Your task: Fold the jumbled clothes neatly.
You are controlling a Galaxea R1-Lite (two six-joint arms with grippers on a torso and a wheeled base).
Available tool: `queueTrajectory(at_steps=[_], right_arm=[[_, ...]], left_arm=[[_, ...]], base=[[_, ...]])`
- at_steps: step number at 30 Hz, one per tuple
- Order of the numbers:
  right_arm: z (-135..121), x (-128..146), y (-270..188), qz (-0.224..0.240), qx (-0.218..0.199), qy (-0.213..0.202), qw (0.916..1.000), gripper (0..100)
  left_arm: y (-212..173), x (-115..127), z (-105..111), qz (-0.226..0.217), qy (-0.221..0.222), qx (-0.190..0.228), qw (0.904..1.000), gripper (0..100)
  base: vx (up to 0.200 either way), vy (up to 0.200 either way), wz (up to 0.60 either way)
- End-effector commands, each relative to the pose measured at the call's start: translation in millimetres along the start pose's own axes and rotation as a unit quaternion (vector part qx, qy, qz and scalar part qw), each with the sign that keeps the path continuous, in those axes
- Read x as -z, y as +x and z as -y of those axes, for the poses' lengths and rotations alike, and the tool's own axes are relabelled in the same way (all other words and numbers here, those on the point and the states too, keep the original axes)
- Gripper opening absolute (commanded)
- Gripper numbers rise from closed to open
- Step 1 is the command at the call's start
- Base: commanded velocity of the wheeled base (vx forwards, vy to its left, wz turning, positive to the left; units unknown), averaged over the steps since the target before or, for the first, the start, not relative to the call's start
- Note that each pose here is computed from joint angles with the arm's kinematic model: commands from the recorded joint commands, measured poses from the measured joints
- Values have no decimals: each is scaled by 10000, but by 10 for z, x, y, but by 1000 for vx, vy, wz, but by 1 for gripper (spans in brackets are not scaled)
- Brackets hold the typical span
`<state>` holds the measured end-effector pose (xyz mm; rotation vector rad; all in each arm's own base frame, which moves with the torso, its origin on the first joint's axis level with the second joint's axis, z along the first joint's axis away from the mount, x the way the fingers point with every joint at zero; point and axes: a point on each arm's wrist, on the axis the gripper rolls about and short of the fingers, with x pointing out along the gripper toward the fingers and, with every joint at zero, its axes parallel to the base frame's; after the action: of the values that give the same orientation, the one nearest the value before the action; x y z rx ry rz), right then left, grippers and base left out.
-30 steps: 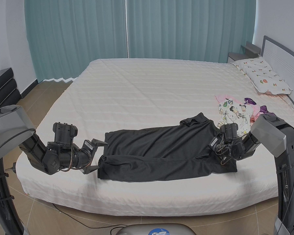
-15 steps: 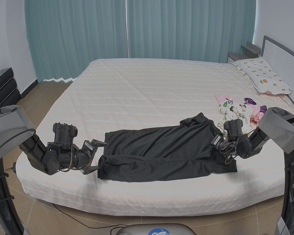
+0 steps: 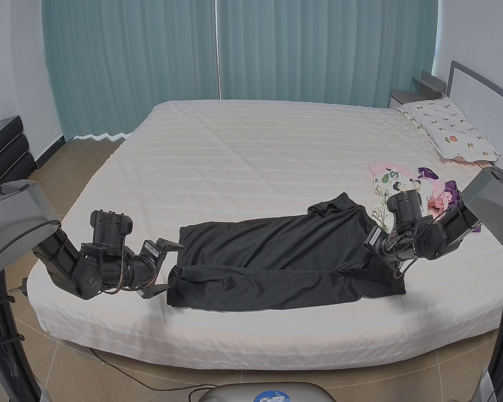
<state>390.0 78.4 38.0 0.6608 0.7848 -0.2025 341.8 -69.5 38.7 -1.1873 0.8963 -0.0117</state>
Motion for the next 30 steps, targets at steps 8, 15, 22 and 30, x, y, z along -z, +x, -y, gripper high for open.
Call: queueTrajectory(at_steps=[8,15,22,30], right_arm=[[142,442,-268,-239,577,-345,9975,0],[231,576,-468,-402,699,-483,9956,100],[291,376,-490,-157,681,-336,9970,100],[484,156,-115,-132,949,-191,9952,100]], left_arm=[[0,4,1,-6,0,-1,10000,100],[-1,-1,1,2,-2,5,10000,100],[0,5,-1,-6,8,-1,10000,100],[-2,1,-3,0,3,-2,10000,100]], base=[[0,0,0],[0,0,0],[0,0,0],[0,0,0]])
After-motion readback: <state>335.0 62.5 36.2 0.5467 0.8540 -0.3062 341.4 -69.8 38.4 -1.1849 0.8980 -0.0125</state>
